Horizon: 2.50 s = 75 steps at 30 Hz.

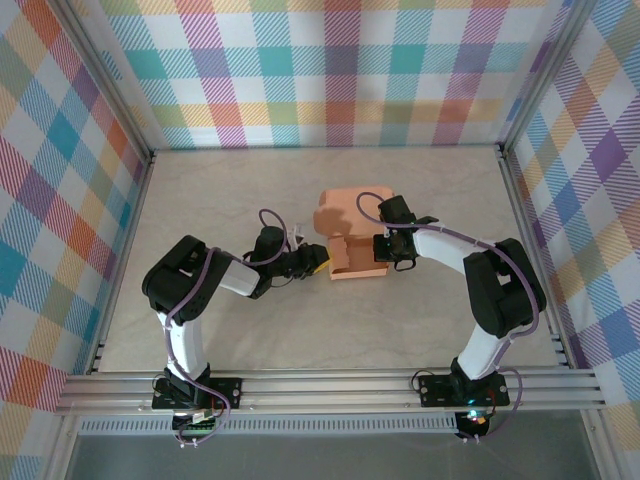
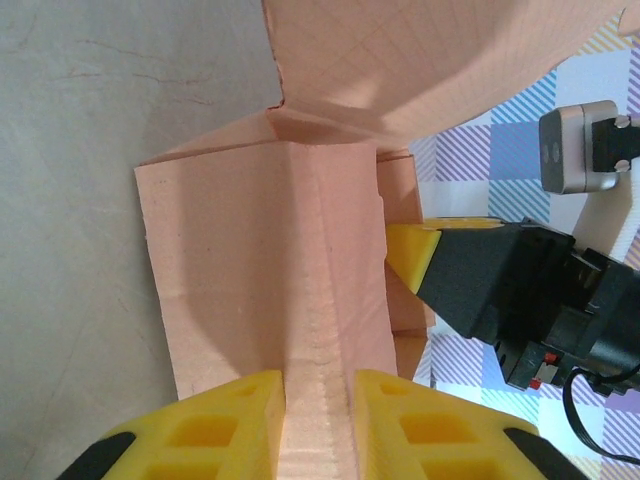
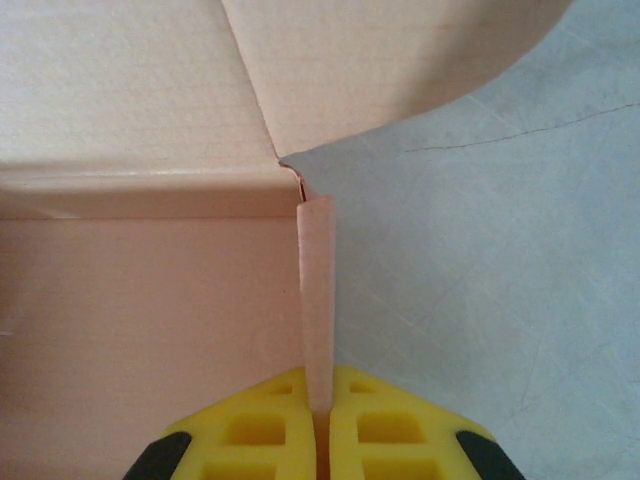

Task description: Fold the paper box

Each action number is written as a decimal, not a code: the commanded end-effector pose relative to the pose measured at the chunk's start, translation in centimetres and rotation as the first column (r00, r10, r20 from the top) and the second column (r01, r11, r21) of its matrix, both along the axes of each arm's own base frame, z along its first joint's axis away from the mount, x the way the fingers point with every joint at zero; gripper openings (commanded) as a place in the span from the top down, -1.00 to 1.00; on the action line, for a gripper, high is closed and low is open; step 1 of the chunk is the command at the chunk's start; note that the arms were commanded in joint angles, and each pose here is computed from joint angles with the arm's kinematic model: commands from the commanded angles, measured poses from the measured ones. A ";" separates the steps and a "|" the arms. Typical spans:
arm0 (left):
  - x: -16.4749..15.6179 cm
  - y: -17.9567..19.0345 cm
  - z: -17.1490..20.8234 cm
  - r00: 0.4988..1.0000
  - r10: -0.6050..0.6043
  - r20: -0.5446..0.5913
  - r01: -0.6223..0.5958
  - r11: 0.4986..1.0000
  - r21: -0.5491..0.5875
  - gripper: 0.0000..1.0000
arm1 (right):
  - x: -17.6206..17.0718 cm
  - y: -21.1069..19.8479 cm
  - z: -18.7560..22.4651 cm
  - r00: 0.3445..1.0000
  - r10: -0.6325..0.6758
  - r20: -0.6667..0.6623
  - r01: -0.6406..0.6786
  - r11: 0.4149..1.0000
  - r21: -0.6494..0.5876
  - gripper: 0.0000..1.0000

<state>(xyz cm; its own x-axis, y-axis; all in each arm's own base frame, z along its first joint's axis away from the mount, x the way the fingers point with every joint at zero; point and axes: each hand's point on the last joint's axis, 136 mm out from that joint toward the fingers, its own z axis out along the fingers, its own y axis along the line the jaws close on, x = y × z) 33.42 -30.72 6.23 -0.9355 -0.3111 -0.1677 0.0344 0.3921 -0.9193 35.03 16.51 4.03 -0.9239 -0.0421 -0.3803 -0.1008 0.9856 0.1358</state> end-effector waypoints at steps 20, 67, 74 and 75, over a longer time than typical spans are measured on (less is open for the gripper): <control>-1.4 0.1 0.0 0.998 -0.066 0.018 0.063 0.990 0.130 0.44 | -0.8 1.1 -0.2 0.998 0.022 -0.052 -0.020 0.999 0.041 1.00; -3.1 0.9 -1.8 0.991 0.007 -0.132 0.089 0.701 0.707 0.74 | -0.9 1.6 0.3 0.999 0.001 -0.032 -0.002 0.999 -0.033 1.00; -3.0 -0.1 -1.8 0.994 0.007 -0.108 0.078 0.651 0.755 0.63 | -0.9 2.1 0.5 1.000 -0.019 -0.018 0.018 1.000 -0.015 1.00; -2.9 -0.1 -1.6 0.995 0.010 -0.099 0.070 0.640 0.765 0.62 | -0.9 2.2 0.5 1.000 -0.027 -0.013 0.027 1.000 -0.009 1.00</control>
